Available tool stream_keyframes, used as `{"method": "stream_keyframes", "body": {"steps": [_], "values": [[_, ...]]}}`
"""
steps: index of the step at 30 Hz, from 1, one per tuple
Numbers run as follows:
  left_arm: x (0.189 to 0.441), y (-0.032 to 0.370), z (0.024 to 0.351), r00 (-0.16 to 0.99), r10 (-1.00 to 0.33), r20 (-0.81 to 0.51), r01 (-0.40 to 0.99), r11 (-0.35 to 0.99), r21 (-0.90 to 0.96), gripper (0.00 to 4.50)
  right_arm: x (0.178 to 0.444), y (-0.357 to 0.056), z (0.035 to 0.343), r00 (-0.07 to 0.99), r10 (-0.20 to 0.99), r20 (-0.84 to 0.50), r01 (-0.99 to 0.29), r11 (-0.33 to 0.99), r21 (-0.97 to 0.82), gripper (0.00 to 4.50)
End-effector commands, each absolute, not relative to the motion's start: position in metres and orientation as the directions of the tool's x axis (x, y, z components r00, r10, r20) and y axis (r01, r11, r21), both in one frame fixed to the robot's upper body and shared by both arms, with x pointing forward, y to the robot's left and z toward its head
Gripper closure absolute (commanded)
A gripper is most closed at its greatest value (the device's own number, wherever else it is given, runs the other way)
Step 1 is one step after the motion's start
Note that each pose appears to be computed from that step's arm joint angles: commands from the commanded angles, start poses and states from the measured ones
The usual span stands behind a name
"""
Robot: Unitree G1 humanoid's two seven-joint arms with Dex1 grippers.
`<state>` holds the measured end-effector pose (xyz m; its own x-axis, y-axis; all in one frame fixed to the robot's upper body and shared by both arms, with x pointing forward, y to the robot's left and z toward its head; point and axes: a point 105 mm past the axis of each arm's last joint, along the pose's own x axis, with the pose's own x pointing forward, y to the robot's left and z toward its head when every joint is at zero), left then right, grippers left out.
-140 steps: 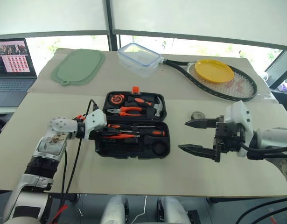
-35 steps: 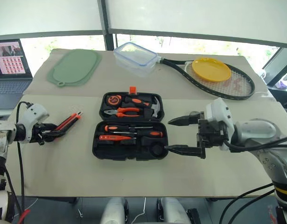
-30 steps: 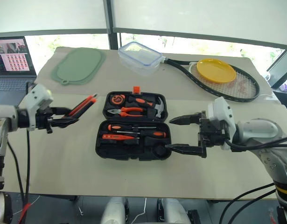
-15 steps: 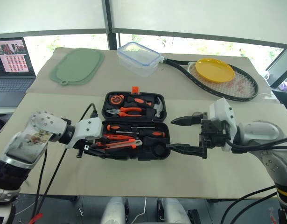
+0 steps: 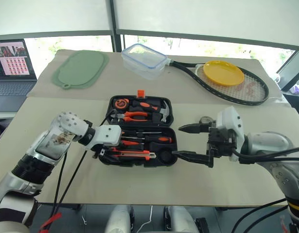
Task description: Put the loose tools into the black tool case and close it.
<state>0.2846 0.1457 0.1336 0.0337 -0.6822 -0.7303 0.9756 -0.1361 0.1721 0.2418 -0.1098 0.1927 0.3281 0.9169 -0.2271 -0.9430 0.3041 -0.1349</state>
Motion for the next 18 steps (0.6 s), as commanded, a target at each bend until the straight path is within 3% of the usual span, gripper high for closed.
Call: {"method": "stream_keyframes", "body": {"steps": [1, 7, 10, 18], "values": [[0.276, 0.141, 0.154, 0.001, -0.727, -0.687, 0.976, -0.148, 0.157, 0.04, 0.239, -0.112, 0.206, 0.352, 0.915, -0.196, -0.929, 0.315, -0.197, 0.0], [0.277, 0.151, 0.171, 0.056, -0.758, -0.649, 0.977, -0.094, 0.194, 0.04, 0.24, -0.114, 0.204, 0.356, 0.912, -0.202, -0.928, 0.319, -0.194, 0.0], [0.276, 0.157, 0.161, 0.057, -0.748, -0.661, 0.976, -0.096, 0.194, 0.81, 0.24, -0.114, 0.204, 0.354, 0.913, -0.204, -0.929, 0.317, -0.194, 0.0], [0.277, 0.155, 0.137, 0.073, -0.737, -0.672, 0.973, -0.096, 0.211, 3.75, 0.241, -0.115, 0.204, 0.347, 0.915, -0.206, -0.931, 0.311, -0.191, 0.0]]}}
